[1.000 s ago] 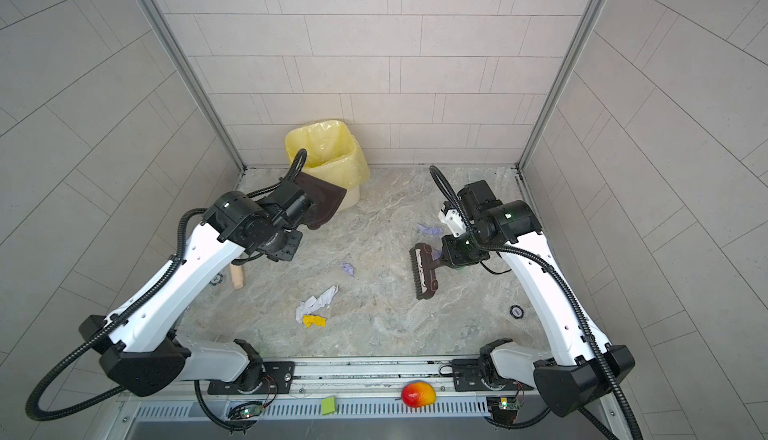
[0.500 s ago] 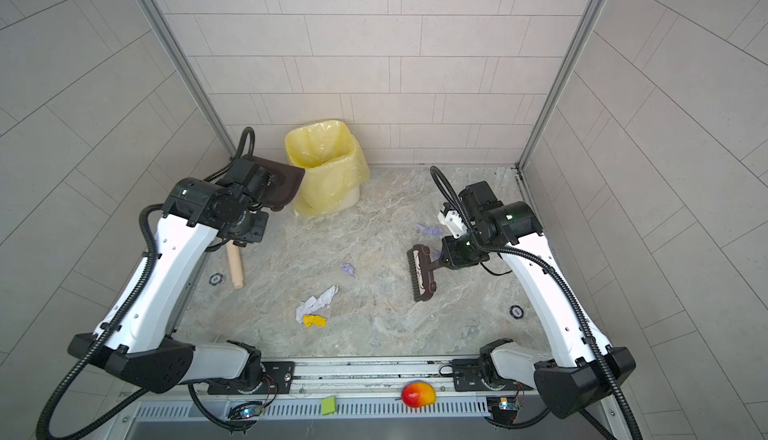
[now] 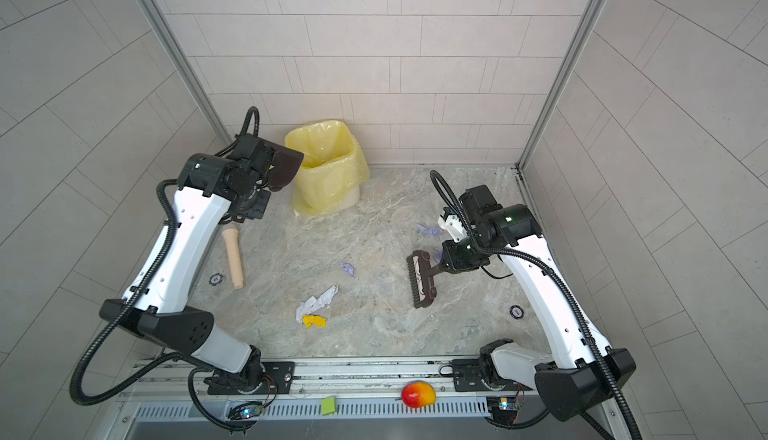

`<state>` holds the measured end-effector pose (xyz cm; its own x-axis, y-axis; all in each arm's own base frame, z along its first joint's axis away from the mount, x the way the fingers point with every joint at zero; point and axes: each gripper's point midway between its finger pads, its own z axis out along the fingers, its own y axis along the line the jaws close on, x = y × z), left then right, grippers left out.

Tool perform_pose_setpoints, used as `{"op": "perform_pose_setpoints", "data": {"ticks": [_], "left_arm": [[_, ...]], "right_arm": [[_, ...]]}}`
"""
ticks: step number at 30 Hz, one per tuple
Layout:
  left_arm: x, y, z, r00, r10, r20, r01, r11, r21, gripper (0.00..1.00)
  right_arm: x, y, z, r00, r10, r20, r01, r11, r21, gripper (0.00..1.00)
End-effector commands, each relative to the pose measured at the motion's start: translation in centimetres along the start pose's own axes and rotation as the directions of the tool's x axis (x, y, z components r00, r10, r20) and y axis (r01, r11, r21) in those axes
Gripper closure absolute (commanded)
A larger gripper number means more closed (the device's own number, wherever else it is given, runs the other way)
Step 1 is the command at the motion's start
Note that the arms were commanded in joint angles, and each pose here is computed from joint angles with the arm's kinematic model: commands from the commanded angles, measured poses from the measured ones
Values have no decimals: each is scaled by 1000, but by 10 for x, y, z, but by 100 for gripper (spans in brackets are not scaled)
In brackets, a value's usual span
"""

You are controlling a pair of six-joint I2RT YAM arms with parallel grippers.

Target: Sweep away the paper scraps from the table

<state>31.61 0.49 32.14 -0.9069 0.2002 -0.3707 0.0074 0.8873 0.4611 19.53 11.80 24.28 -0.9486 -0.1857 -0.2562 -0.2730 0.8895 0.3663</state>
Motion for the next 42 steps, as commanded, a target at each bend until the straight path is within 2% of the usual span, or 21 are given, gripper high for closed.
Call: {"op": "perform_pose_setpoints", "data": {"ticks": [1,7,16,24,27,35,38,42], "left_arm": [[-20,16,-5,999,-5,48,8,998,-61,100],[-51,16,8,998,31,58,-26,996,-90,100],[-84,16,35,992,125,20,-119,972,-203,100],[-106,21,34,972,235,18,-216,916,-337,100],[-117,17,31,948,318,3,-290,868,-402,100],[-160,2,21,847,525,-79,-466,663,-586,100],[-172,1,17,814,563,-143,-510,575,-640,100],[-183,-8,15,777,607,-167,-538,503,-676,100]], "right_arm": [[6,7,-6,1000,-15,9,16,999,-35,100],[12,7,-10,1000,-3,3,4,999,-32,100],[17,8,-12,1000,16,-10,-17,999,-27,100],[14,8,-14,1000,16,-26,-16,1000,-26,100],[13,9,-16,999,8,-35,-9,1000,-23,100],[11,11,-23,999,-3,-36,2,1000,-17,100],[13,10,-24,999,-1,-36,1,1000,-13,100],[15,10,-24,999,-1,-39,1,1000,-10,100]]}}
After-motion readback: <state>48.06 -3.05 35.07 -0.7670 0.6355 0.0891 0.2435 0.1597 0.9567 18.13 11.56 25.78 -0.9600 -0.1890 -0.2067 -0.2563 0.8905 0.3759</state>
